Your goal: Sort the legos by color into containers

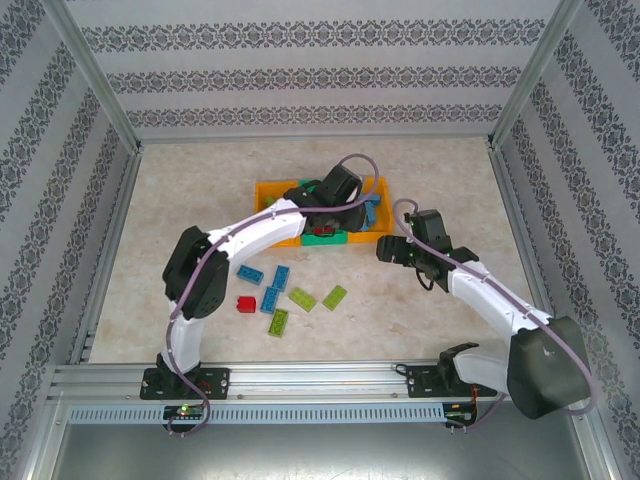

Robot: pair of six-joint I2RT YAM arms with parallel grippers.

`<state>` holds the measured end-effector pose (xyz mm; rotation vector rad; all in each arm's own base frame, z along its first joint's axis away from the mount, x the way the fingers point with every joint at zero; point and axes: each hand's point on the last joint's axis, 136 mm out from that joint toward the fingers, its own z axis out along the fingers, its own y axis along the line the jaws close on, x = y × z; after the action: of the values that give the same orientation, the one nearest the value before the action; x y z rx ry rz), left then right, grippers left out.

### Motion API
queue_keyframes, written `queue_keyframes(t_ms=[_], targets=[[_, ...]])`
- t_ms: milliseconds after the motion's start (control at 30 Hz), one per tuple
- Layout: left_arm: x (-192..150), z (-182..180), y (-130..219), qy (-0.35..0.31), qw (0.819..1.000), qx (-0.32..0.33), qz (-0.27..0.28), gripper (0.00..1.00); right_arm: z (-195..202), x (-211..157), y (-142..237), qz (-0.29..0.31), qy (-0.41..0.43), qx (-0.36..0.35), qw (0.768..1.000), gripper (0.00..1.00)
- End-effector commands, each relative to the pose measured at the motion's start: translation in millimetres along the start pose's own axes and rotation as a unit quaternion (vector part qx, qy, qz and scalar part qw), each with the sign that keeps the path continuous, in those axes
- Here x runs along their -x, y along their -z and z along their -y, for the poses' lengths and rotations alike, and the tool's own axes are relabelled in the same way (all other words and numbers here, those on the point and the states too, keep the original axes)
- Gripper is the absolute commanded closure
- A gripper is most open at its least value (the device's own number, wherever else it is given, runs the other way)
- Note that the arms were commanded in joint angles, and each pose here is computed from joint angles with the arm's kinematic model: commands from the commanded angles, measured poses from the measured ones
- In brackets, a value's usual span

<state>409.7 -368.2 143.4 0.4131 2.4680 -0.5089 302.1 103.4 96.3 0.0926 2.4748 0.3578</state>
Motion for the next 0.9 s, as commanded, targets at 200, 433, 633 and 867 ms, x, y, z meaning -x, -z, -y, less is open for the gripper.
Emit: queue_keyframes(t_ms=[200, 433, 633, 867], targets=[[36, 0, -35, 0.041, 0.998, -0.052, -0.004, 0.68, -59, -45, 4, -0.026, 0.132, 0.090, 0.987, 0.10], [45, 6, -40, 0.054, 0.996, -0.073, 0.000, 0.69, -76, -73, 0, -0.051, 0.184, 0.090, 0.978, 0.09], [48, 4, -43, 0.065, 0.995, -0.070, -0.002, 0.61, -81, -76, 0, -0.050, 0.181, 0.101, 0.977, 0.09], [50, -7, -53, 0.095, 0.993, -0.068, -0.009, 0.40, -96, -93, 3, -0.072, 0.228, 0.125, 0.963, 0.07]])
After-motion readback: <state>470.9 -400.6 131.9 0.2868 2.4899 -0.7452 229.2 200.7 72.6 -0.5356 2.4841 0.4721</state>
